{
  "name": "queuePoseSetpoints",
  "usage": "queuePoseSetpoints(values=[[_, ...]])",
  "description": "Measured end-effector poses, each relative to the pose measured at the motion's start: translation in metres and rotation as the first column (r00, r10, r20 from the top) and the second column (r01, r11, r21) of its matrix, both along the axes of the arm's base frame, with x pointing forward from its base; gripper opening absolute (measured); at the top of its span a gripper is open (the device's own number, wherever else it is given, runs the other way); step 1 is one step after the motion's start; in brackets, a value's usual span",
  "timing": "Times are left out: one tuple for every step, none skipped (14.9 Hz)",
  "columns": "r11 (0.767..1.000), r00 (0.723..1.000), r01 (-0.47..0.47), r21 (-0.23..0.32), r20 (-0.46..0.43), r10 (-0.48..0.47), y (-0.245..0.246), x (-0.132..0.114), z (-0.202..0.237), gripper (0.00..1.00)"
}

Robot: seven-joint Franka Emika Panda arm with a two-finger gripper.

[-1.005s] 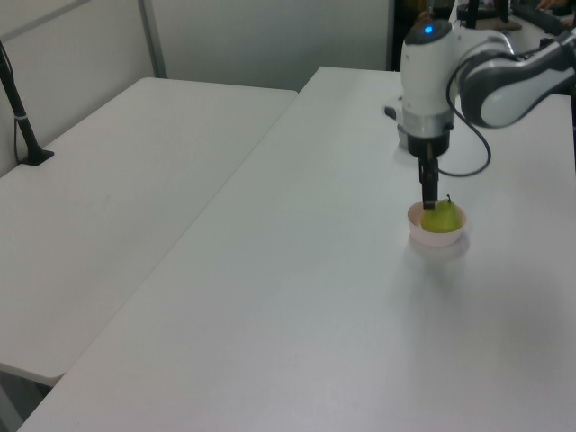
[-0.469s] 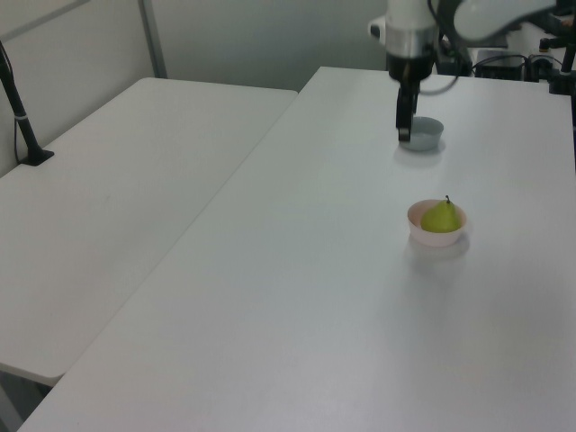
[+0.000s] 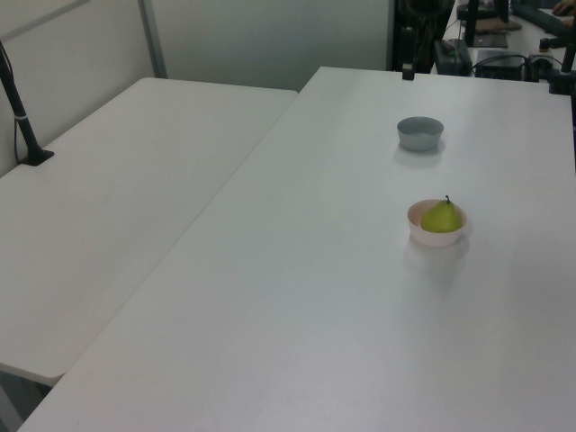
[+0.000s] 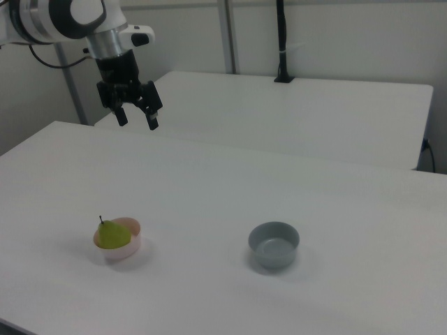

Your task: Place the pear in the bowl

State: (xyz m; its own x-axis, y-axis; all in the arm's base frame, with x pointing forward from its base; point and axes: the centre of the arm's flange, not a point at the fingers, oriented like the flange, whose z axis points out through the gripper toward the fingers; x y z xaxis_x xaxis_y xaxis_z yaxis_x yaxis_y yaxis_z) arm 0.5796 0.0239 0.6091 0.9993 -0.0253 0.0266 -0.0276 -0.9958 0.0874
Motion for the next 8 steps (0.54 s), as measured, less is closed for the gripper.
queuePoseSetpoints(values=[[1.0,1.0,0.007,0.0,-0.006,-0.007,-0.0036,-0.0017,0.0031,1.0],[1.0,1.0,0.011,-0.001,-0.008,-0.011,-0.0053,-0.0028,0.0046,1.0],[1.0,1.0,0.011,-0.001,-0.01,-0.011,-0.0055,-0.0033,0.0048,1.0],[1.0,1.0,0.011,-0.001,-0.011,-0.011,-0.0054,-0.0033,0.0047,1.0],[1.0,1.0,0.011,-0.001,-0.011,-0.011,-0.0054,-0.0034,0.0047,1.0],[1.0,1.0,0.011,-0.001,-0.011,-0.011,-0.0054,-0.0034,0.0047,1.0],[1.0,1.0,0.011,-0.001,-0.011,-0.011,-0.0054,-0.0034,0.0047,1.0],[1.0,1.0,0.011,-0.001,-0.011,-0.011,-0.0054,-0.0034,0.0047,1.0]])
